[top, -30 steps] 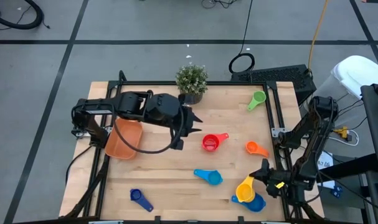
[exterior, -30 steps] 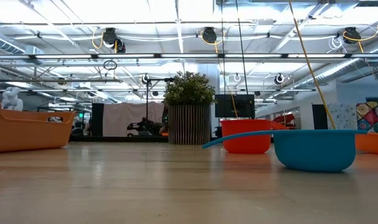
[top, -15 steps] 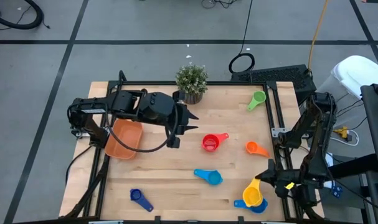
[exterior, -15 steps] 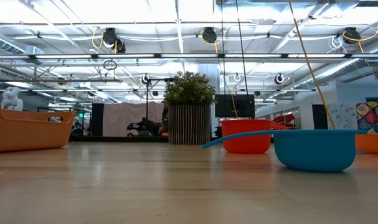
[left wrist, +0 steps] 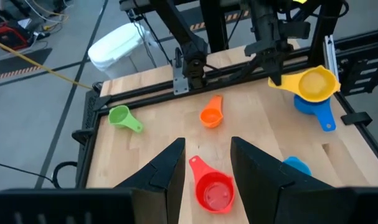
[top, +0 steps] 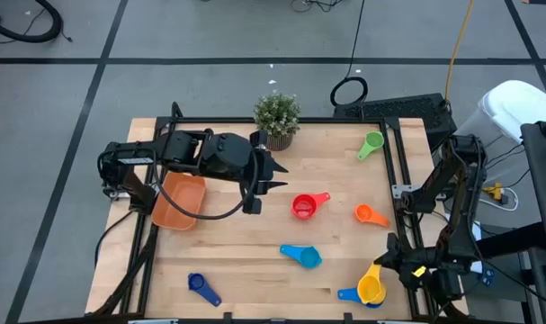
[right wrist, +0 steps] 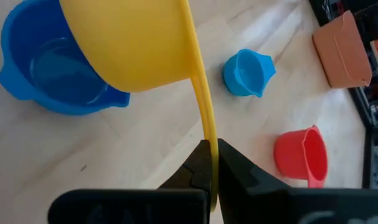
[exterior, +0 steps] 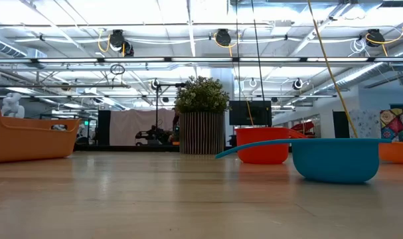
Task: Nest measuring cups in basket
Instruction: Stack the yellow measuring cup on top of the blue measuring cup
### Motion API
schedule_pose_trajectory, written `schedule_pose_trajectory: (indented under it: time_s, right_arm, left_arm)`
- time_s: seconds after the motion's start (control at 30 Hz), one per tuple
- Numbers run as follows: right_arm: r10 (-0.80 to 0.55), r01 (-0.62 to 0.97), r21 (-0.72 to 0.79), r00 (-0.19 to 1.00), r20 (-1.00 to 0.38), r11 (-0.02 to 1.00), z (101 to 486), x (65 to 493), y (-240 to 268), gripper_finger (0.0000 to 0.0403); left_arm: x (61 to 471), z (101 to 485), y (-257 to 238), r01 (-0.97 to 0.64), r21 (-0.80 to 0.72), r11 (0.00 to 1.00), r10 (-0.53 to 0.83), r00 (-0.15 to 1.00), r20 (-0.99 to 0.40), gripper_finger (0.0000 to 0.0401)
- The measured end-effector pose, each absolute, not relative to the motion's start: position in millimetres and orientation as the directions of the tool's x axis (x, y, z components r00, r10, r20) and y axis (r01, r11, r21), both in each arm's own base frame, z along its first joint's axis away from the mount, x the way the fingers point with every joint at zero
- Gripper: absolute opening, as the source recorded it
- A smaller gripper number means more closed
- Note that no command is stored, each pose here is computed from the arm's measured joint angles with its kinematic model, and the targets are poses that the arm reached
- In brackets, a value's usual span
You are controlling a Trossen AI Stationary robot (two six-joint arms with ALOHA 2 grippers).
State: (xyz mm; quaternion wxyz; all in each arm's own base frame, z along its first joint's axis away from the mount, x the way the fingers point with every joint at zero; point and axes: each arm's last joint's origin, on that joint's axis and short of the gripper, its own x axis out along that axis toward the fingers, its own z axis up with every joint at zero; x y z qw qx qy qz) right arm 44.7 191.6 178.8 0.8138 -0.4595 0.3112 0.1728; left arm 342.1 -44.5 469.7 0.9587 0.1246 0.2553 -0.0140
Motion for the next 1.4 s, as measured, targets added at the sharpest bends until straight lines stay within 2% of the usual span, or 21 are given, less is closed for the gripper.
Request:
schedule_pose_trajectory:
  time_s: [0.23,0.5,0.67,0.73,0.83,0.93,1.23,1.4]
  right_arm:
    - [-0.013,-0.570,-0.642,0.743,-0.669,0.513,171.4,44.4,190.6,0.0000]
    - [-0.052,-0.612,-0.684,0.729,-0.682,0.396,170.2,50.9,187.3,0.0000]
    - [-0.113,-0.554,-0.763,0.780,-0.616,0.333,170.4,61.5,183.9,0.0000]
    - [-0.168,-0.563,-0.782,0.772,-0.613,0.266,165.9,65.2,177.8,0.0000]
    - [-0.157,-0.559,-0.781,0.776,-0.611,0.278,165.4,70.5,180.6,0.0000]
    - [-0.174,-0.573,-0.789,0.773,-0.611,0.224,158.5,71.1,179.2,0.0000]
    - [-0.192,-0.466,-0.822,0.819,-0.540,0.327,170.4,80.9,173.2,0.0000]
    - [-0.209,-0.408,-0.794,0.816,-0.538,0.451,178.4,90.9,166.4,0.0000]
  left_arm:
    - [342.1,469.8,-46.7,0.096,0.232,0.968,0.032,0.871,-0.491,0.0131]
    - [342.4,470.4,-47.0,0.094,0.241,0.966,0.036,0.874,-0.484,0.0131]
    - [342.2,470.2,-47.5,0.095,0.242,0.965,0.036,0.873,-0.486,0.0131]
    - [342.2,470.0,-48.3,0.098,0.243,0.965,0.035,0.872,-0.488,0.0131]
    - [341.7,469.8,-50.6,0.104,0.245,0.964,0.031,0.871,-0.489,0.0131]
    - [340.8,469.3,-54.0,0.106,0.254,0.962,0.035,0.869,-0.494,0.0131]
    - [340.3,468.4,-56.2,0.111,0.269,0.957,0.041,0.865,-0.500,0.0131]
    - [340.3,468.3,-56.2,0.112,0.271,0.956,0.040,0.865,-0.501,0.0131]
